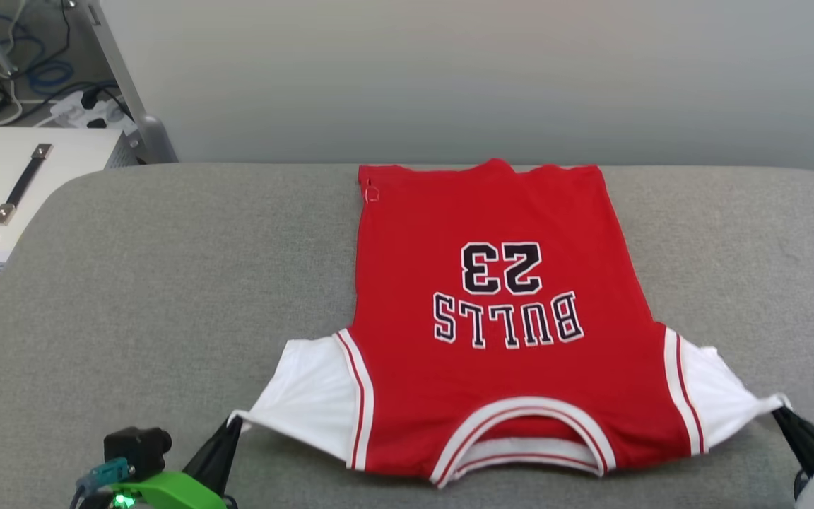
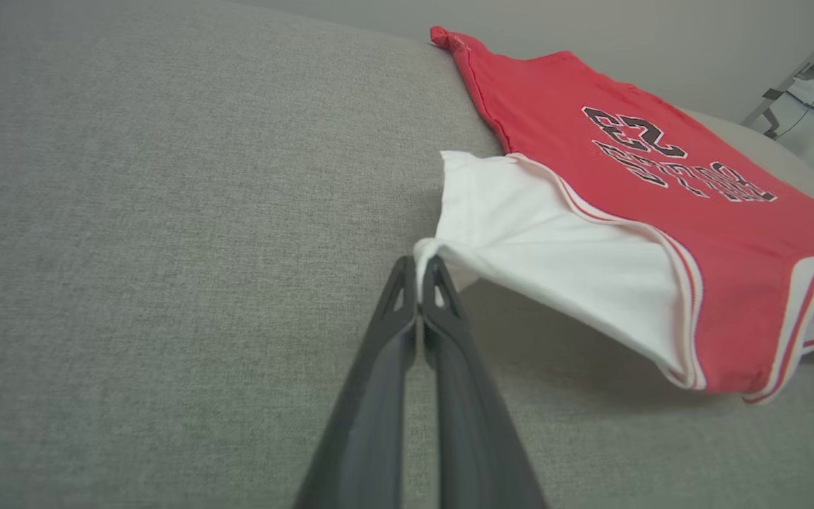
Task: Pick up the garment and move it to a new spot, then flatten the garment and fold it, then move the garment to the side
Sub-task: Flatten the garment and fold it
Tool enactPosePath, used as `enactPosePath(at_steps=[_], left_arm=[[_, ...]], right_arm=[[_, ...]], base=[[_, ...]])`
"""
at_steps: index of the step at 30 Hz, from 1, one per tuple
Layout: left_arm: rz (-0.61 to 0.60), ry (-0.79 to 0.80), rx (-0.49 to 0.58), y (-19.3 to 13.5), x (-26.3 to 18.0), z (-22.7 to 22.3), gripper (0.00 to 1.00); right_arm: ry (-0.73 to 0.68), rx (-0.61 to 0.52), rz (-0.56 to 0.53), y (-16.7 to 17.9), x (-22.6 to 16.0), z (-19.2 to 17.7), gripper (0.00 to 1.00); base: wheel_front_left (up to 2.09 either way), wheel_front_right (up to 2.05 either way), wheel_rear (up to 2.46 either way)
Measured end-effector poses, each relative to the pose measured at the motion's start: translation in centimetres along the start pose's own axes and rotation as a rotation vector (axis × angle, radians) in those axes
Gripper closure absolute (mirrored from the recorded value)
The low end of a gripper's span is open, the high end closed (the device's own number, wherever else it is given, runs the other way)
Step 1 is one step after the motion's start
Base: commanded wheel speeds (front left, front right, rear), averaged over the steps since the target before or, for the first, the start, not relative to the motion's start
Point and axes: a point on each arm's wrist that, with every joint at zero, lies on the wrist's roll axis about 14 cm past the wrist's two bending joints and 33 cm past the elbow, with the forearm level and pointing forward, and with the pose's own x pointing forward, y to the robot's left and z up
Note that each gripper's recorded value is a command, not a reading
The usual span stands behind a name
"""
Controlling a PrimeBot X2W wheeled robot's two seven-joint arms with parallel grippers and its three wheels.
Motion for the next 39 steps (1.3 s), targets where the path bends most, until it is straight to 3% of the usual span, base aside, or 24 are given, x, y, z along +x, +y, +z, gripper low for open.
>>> enactPosePath(at_steps=[9, 16, 17, 18, 24, 33, 35, 39], left_arm=[[0.034, 0.077, -0.088, -0.1, -2.6, -2.3, 1.00], [0.010, 0.074, -0.097, -1.3, -2.0, -1.4, 1.00], [0.000, 0.083, -0.095, -1.6, -1.9, -1.4, 1.00], [-0.008, 0.092, -0.092, -1.8, -1.9, -1.3, 1.00], [-0.084, 0.109, -0.086, -4.6, -0.6, 0.5, 1.00], [-0.125, 0.155, -0.091, -6.5, 0.9, 1.5, 1.00], [-0.122, 0.163, -0.091, -6.4, 1.4, 1.5, 1.00], [-0.123, 0.182, -0.093, -6.5, 2.2, 1.2, 1.00]], right_arm=[[0.163, 0.074, 0.007, 0.3, -2.9, -4.4, 1.00], [0.189, 0.087, 0.012, 0.2, -2.6, -3.8, 1.00], [0.198, 0.083, 0.013, 0.2, -2.4, -3.7, 0.55], [0.200, 0.079, 0.013, 0.2, -2.3, -3.6, 0.00], [0.325, 0.175, 0.075, 1.4, -0.9, -2.0, 0.00], [0.393, 0.024, 0.128, 1.8, 4.8, 4.9, 0.00], [0.426, -0.052, 0.121, 2.0, 6.8, 6.3, 0.00], [0.457, -0.076, 0.125, 3.3, 11.5, 8.6, 0.00]], base=[[0.00, 0.00, 0.00], [0.00, 0.00, 0.00], [0.00, 0.00, 0.00], [0.00, 0.00, 0.00], [0.00, 0.00, 0.00], [0.00, 0.00, 0.00], [0.00, 0.00, 0.00], [0.00, 0.00, 0.00]])
